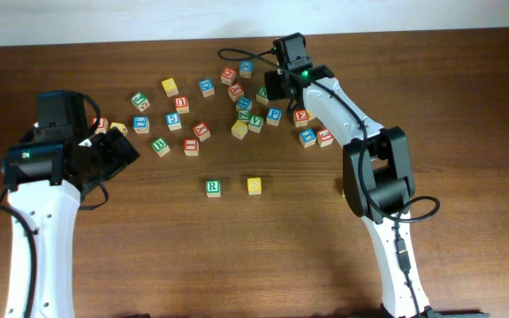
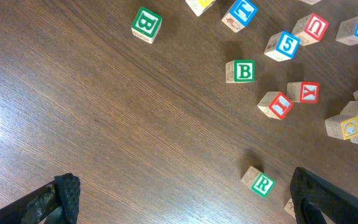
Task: Spell out RSS
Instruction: 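Reach the right gripper to the pile and grasp a second yellow S block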
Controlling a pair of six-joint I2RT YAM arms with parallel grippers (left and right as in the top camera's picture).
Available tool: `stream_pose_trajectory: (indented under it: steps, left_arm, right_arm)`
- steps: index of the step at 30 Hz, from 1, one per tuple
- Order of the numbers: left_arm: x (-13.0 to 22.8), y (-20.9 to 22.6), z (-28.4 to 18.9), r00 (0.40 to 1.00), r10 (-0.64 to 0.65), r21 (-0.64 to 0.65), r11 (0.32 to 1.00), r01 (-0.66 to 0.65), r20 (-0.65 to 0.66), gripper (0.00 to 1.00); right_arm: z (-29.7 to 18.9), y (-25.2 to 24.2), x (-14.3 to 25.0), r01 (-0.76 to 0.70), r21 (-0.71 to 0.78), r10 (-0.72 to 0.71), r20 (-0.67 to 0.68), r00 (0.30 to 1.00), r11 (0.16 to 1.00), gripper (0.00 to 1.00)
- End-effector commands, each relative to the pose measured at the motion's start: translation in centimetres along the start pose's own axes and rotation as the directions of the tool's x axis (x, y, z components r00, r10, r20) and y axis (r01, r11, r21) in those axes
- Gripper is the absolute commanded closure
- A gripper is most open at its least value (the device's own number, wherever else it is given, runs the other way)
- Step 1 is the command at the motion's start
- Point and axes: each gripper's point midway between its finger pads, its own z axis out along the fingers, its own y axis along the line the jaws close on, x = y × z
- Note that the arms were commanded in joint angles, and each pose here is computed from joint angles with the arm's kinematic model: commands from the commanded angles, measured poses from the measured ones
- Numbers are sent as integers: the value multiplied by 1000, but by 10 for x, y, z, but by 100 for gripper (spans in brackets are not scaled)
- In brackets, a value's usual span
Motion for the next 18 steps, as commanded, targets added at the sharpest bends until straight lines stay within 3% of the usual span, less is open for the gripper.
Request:
stream_pose_trajectory:
  steps: [1, 4, 6, 13, 16, 18]
  left_arm:
    - [-1, 2, -1, 1000, -13, -5, 1000, 13, 5, 1]
    - [-1, 2, -1, 1000, -14, -5, 1000, 14, 5, 1]
    - [-1, 2, -1, 1000, -14, -5, 1000, 14, 5, 1]
    - [-1, 2, -1, 1000, -14, -5, 1000, 14, 5, 1]
    - [-1, 2, -1, 1000, -13, -5, 1000, 13, 5, 1]
    - [-1, 2, -1, 1000, -14, -5, 1000, 14, 5, 1]
  right_arm:
    - [10, -9, 7, -48, 3, 48, -17, 999, 999, 35]
    - [10, -7, 9, -45, 2, 45, -24, 999, 999, 37]
    - [10, -4, 10, -46, -19, 45, -28, 999, 999, 44]
    - [24, -5, 25, -44, -13, 43, -61, 997, 999, 44]
    - [25, -5, 24, -45, -12, 44, -57, 997, 999, 57]
    - [25, -5, 17, -46, -13, 46, -33, 998, 999, 58]
